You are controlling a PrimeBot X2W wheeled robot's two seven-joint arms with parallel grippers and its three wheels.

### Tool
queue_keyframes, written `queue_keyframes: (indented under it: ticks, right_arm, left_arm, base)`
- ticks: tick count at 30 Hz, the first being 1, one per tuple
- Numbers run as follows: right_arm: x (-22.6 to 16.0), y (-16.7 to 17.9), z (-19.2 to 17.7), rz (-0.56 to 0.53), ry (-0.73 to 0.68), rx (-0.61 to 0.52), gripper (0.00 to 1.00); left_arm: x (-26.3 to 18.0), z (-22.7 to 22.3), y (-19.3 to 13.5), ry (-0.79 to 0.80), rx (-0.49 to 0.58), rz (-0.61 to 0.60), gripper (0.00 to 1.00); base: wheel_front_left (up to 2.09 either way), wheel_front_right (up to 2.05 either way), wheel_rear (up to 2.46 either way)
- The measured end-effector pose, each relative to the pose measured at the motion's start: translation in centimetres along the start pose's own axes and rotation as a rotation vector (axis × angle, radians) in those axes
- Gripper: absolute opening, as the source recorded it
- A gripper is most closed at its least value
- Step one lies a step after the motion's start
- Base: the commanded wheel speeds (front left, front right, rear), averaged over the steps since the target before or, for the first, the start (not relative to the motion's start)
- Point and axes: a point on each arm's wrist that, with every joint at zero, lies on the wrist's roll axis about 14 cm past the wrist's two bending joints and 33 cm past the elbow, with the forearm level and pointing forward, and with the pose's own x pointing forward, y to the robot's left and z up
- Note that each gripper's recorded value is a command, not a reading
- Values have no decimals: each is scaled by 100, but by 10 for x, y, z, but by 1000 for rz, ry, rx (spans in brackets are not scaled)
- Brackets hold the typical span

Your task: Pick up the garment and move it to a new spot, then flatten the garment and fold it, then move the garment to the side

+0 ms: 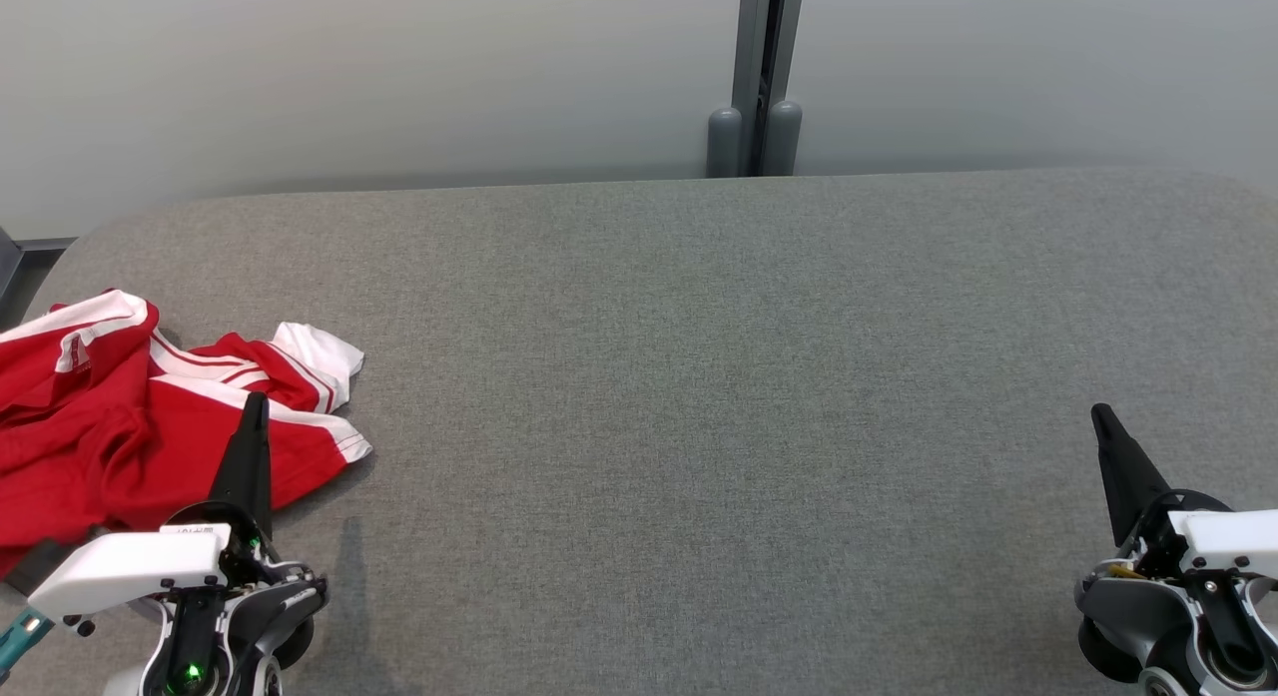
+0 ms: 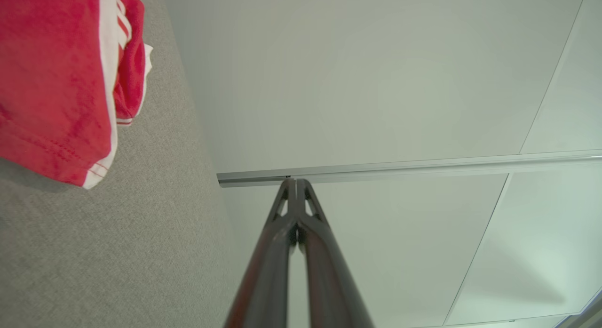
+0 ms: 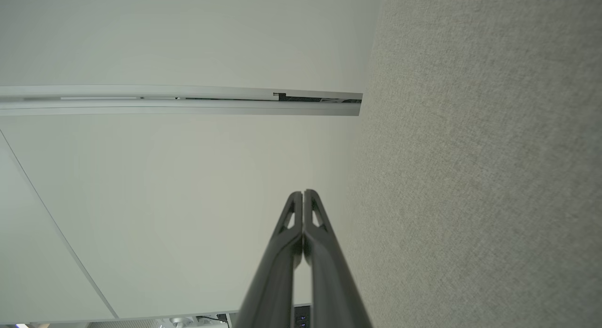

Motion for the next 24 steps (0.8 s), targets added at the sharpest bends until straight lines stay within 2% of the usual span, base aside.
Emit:
queue_keyframes:
  ticks: [8,9,14,24]
  right_arm:
    - [0,0,0,0,0,0,0]
    - [-1,-2,0,-5,0,0,100]
    - [-11,-26,-10,-70,5,19,100]
    - [-13,-22,-15,-34,4,-62,100]
  left_arm:
    - [0,0,0,0,0,0,0]
    - [-1,0,2,0,0,4,100]
    - [-12,-4,29,-2,-14,83,100]
    - [-13,-14,35,3,33,98,100]
  base:
    - [0,0,0]
    - [0,0,0]
    - [0,0,0]
    - [0,0,0]
